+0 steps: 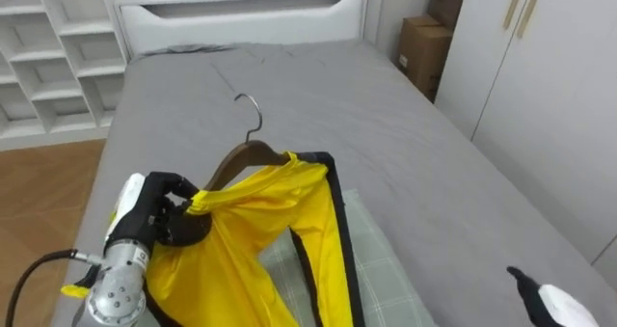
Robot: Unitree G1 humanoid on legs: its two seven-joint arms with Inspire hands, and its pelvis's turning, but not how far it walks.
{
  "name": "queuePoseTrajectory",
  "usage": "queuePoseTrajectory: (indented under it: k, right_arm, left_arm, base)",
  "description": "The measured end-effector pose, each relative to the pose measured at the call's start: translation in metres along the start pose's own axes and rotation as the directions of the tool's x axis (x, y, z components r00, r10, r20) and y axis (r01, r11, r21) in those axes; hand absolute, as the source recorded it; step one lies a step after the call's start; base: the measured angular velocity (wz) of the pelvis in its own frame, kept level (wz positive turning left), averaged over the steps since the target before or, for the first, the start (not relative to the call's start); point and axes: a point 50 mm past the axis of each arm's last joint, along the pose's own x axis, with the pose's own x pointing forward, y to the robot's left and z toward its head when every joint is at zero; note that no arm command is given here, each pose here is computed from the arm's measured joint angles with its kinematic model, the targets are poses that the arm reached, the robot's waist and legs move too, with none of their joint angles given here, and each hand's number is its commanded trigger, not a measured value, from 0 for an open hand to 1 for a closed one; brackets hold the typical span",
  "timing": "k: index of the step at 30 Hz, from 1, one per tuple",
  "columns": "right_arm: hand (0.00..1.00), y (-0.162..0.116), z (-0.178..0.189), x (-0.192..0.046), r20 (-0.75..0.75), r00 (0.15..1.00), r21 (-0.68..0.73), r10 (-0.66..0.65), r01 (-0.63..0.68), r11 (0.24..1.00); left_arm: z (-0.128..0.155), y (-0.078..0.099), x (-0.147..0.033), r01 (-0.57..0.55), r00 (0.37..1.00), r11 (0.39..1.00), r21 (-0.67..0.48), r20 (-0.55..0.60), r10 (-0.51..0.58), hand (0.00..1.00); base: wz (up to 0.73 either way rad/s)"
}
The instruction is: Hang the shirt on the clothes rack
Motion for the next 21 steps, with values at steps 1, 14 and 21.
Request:
queuePoseTrajectory:
  k: [1,14,21]
  right_arm:
    - [0.00,-0.003,0.003,0.001,0.014,1.000,-0.002,-0.013,0.013,1.000]
    - [0.00,-0.075,0.073,0.010,0.346,0.912,-0.098,-0.220,0.268,0.958]
    - [0.00,-0.081,0.080,0.008,0.382,0.892,-0.098,-0.241,0.299,0.949]
  left_arm:
    - [0.000,0.000,0.000,-0.001,1.000,1.000,-0.001,0.002,0.001,1.00]
    - [0.025,0.001,0.001,0.019,0.994,1.000,-0.016,0.106,-0.017,1.00]
    - [0.035,-0.002,-0.002,0.043,0.987,0.999,-0.016,0.154,-0.040,1.00]
  base:
    - [0.04]
    - [-0.05]
    - [0.00]
